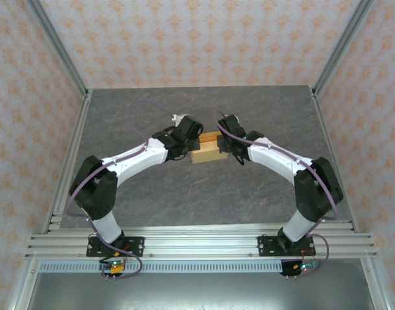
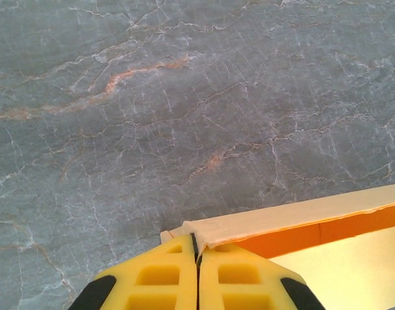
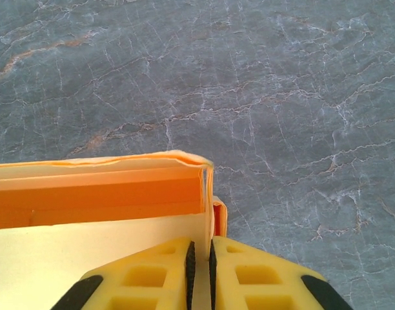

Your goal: Fold the paper box

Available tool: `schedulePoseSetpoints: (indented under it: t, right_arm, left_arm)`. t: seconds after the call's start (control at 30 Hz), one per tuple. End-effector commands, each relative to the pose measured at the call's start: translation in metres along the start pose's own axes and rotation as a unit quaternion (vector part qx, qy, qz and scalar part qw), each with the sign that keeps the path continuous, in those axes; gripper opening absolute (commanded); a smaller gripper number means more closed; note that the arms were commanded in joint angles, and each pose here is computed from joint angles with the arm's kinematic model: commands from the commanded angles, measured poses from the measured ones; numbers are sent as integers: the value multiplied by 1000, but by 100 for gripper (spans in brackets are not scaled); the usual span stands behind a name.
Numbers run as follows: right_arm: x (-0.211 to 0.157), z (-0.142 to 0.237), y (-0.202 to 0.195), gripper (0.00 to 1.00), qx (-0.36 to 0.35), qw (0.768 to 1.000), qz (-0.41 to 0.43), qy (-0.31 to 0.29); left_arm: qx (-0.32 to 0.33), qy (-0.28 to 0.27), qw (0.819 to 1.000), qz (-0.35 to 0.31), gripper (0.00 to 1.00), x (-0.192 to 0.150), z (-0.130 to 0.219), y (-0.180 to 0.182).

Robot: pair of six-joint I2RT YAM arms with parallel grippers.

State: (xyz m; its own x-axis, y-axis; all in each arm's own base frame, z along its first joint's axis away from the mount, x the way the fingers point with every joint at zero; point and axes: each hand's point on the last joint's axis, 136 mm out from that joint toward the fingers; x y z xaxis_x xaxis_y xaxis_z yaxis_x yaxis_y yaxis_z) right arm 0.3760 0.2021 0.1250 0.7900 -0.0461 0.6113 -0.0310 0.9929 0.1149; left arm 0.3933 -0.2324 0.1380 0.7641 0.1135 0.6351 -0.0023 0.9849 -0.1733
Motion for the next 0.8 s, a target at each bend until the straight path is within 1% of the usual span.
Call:
schedulePoseSetpoints:
  t: [0.0, 0.33, 0.57, 0.77]
  right_arm:
    - [-7, 0, -4, 17, -9, 1000, -4, 4]
    - [-11, -6, -7, 17, -17, 1000, -7, 8]
    - [-14, -6, -8, 17, -21, 1000, -6, 8]
    - [-9, 2, -17, 24, -41, 999, 18, 1]
  left_arm:
    - [-15, 16, 999, 24, 7, 0, 3, -9]
    - [-41, 28, 998, 42, 10, 0, 5, -21]
    - [-40, 33, 998, 42, 10, 4, 9, -23]
    - [-18, 47, 999, 20, 10, 0, 5, -18]
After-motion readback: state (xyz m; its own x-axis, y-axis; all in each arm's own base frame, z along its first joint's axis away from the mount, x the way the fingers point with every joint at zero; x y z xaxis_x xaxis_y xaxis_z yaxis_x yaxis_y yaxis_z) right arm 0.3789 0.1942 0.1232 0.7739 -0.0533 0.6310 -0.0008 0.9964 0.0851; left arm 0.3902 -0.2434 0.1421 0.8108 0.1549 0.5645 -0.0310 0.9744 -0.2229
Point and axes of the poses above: each hand's point on the last joint's axis, 136 mm out from that joint toward the fingers, its own z axis back along the fingers, its own y axis along the line the jaws close on, x = y × z, and after that the axes turned 7 degrees about -z, right-handed
